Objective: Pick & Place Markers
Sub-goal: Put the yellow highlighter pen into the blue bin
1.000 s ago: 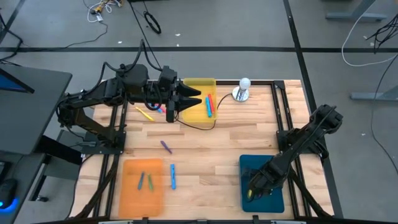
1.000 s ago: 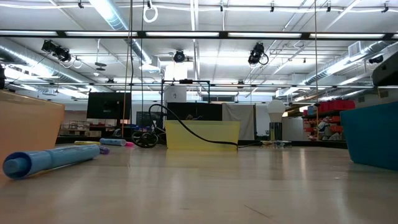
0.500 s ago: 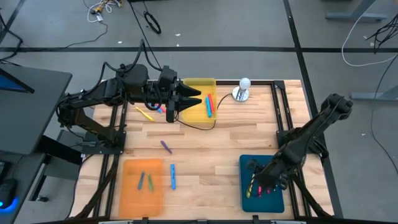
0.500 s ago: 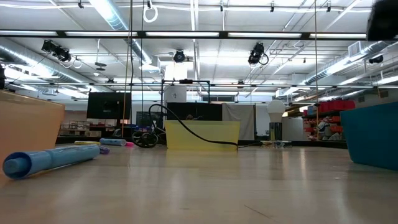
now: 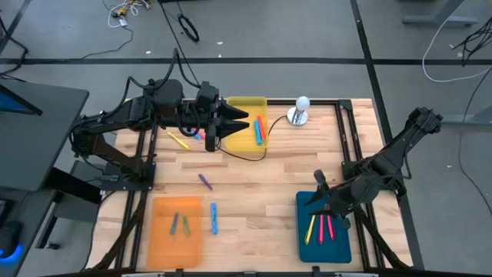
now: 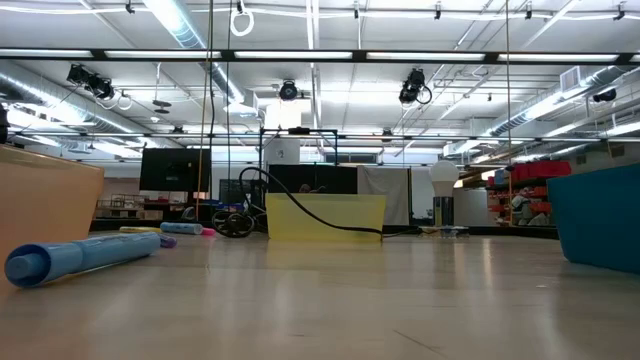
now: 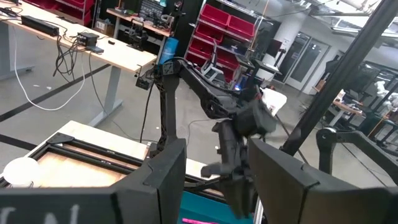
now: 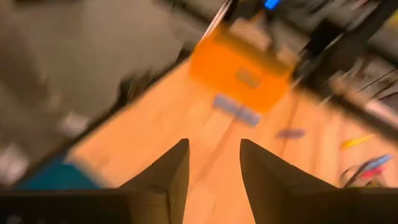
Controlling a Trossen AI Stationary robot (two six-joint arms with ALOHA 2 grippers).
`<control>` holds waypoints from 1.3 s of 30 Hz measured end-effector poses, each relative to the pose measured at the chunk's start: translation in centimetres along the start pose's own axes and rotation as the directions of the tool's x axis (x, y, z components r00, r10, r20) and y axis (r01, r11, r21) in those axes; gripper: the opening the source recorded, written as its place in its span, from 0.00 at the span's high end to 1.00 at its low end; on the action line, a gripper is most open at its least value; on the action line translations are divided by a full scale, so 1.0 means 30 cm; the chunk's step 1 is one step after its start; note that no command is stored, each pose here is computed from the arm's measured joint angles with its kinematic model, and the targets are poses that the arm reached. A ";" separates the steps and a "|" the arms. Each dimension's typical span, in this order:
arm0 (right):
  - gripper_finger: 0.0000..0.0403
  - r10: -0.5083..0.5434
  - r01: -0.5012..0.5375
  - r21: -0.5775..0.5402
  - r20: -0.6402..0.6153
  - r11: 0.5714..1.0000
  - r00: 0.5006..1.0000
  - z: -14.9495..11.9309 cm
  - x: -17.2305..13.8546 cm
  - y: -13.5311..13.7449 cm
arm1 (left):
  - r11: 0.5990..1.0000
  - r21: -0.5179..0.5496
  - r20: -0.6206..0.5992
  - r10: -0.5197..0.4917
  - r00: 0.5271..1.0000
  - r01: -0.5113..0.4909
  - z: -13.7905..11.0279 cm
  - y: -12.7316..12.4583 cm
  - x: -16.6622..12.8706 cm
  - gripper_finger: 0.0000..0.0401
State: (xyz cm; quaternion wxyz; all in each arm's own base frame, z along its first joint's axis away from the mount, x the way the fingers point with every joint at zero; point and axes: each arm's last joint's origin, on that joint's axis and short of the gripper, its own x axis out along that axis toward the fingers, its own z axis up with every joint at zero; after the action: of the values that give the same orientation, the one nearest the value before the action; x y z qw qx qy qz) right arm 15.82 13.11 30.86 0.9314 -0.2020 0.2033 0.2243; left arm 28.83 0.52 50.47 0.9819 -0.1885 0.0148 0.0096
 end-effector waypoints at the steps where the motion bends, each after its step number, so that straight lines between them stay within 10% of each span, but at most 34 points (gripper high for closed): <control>1: 0.65 -0.028 0.028 0.017 0.045 0.999 0.999 0.015 -0.006 -0.006 | 1.000 0.000 0.000 0.000 1.000 0.000 0.000 0.000 0.000 0.55; 9: 0.65 -0.250 0.206 0.164 0.330 0.965 0.910 0.120 -0.042 -0.050 | 1.000 0.006 0.000 0.000 1.000 0.000 0.000 0.000 0.000 0.55; 15: 0.65 -0.572 0.339 0.522 0.387 0.782 0.723 0.177 -0.087 -0.124 | 0.997 0.076 0.001 0.000 1.000 0.000 0.000 0.000 0.000 0.55; 26: 0.53 -0.600 0.378 0.573 0.263 0.727 0.755 0.280 -0.097 -0.348 | 0.982 0.184 0.016 0.044 0.999 -0.046 0.001 0.005 0.000 0.55; 39: 0.51 -0.662 0.378 0.621 0.318 0.687 0.679 0.443 -0.076 -0.578 | 0.975 0.218 -0.063 0.049 0.997 -0.034 -0.019 0.010 -0.011 0.55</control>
State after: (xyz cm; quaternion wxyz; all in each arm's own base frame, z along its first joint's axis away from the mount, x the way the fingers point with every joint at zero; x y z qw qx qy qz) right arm 26.45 4.37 47.98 0.9919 0.0676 -0.0736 -0.0779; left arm 28.47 0.60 49.85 0.9951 -0.0803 0.0532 0.0222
